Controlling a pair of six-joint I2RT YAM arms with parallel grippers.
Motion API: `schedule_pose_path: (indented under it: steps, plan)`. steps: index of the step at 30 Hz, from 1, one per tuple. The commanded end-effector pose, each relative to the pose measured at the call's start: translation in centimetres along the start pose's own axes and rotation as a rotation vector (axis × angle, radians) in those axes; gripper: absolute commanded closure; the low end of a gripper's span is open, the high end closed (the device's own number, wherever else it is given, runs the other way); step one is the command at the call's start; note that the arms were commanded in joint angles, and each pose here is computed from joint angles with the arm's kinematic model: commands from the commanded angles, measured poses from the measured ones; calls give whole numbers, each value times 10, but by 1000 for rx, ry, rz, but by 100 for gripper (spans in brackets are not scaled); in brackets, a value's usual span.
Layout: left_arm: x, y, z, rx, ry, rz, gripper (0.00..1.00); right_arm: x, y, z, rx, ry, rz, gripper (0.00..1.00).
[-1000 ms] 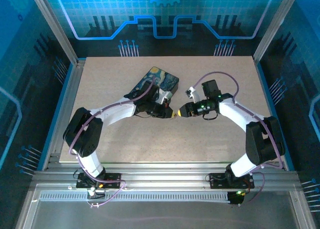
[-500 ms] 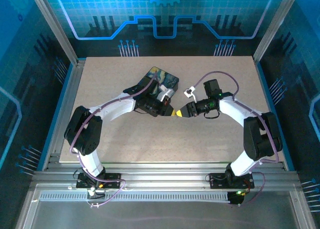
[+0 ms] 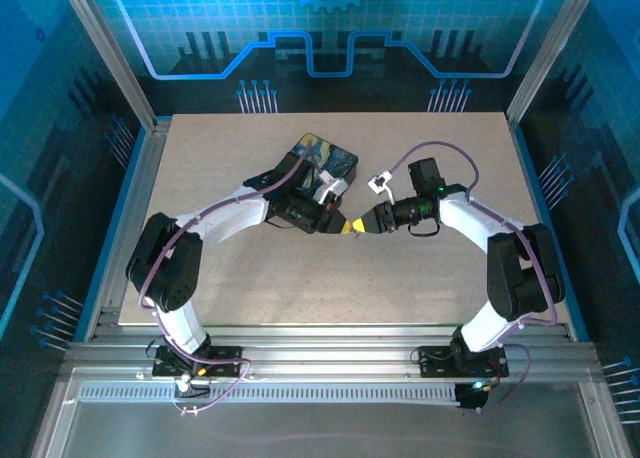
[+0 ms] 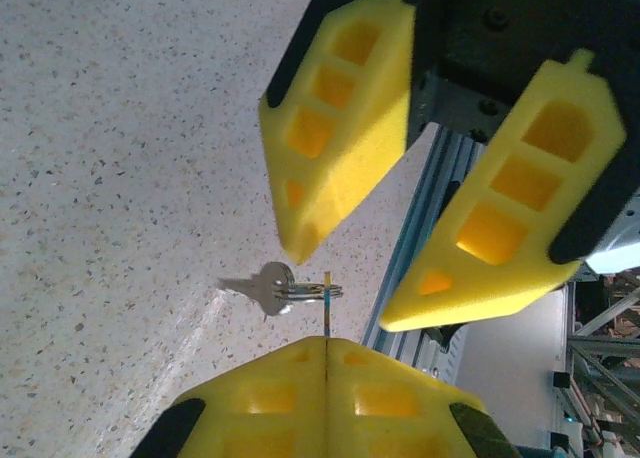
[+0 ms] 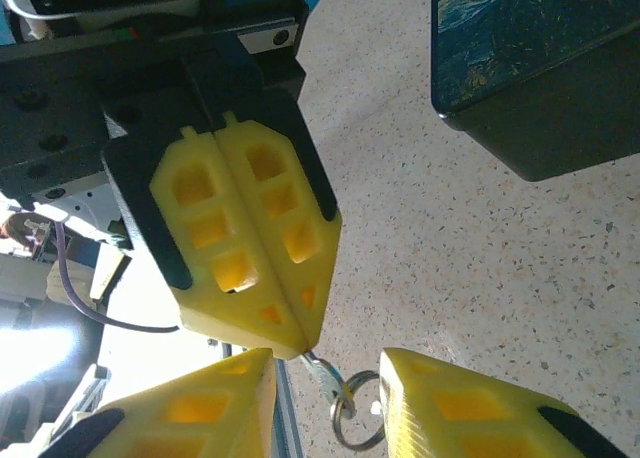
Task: Unlock the padlock with the key
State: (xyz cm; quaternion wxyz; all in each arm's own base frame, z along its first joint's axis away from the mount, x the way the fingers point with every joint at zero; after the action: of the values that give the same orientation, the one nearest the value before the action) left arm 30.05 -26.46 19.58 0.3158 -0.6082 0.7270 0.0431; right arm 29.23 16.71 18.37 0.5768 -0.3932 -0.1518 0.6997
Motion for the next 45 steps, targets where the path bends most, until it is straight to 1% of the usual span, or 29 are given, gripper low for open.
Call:
schedule_pose_path:
  steps: [1, 9, 14, 18, 22, 26, 28, 31, 33, 40, 41, 42, 43, 44, 45]
  plan:
    - [-12, 0, -13, 48, 55, -20, 100, 1, 2, -5, 3, -12, 0, 65]
    - [-11, 2, -13, 45, 71, -21, 100, 8, 3, 2, -19, -67, -4, 71]
    - [-13, 1, -14, 50, 73, -24, 100, 7, 3, 7, -32, -94, -12, 79]
    - [-14, -1, -13, 47, 78, -32, 100, 7, 5, 11, -38, -117, -10, 82]
    - [-15, -1, -12, 46, 83, -38, 100, 8, 6, 11, -34, -124, -9, 80]
    - [-16, -2, -12, 46, 86, -45, 100, 9, 7, 12, -36, -128, -4, 81]
    - [-17, -1, -13, 47, 90, -46, 100, 10, 7, 13, -41, -132, -3, 83]
    - [-16, -1, -11, 44, 93, -43, 100, 10, 7, 15, -46, -147, -7, 89]
    - [-15, -1, -10, 42, 91, -41, 100, 12, 8, 18, -55, -159, -5, 99]
    - [-12, -3, -5, 30, 83, -47, 100, 14, 11, 17, -35, -138, -2, 100]
    - [-13, -4, -3, 25, 69, -56, 98, 13, 10, 16, -28, -122, -2, 100]
    - [-15, -5, 0, 15, 54, -67, 88, 13, 11, 14, -20, -104, 0, 100]
    - [-17, -7, 3, 1, 44, -80, 76, 12, 11, 9, -1, -76, 1, 100]
    - [-20, -9, 6, -14, 27, -100, 68, 10, 12, 4, 21, -41, -1, 100]
    - [-22, -11, 8, -26, 8, -120, 66, 8, 12, -2, 44, -13, -6, 100]
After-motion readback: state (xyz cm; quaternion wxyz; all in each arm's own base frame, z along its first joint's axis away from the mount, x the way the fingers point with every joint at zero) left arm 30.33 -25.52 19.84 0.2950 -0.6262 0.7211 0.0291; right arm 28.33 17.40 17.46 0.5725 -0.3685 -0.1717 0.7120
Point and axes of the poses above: each hand's point on the last joint's axis, 136 mm out from that joint toward the fingers, its own x axis out along the fingers, its own z axis along the line the jaws close on, y = z × x, the point moved 7 cm from there along -x, back along the fingers, and after that the axes turned 9 degrees about -x, right-handed, at the moved point
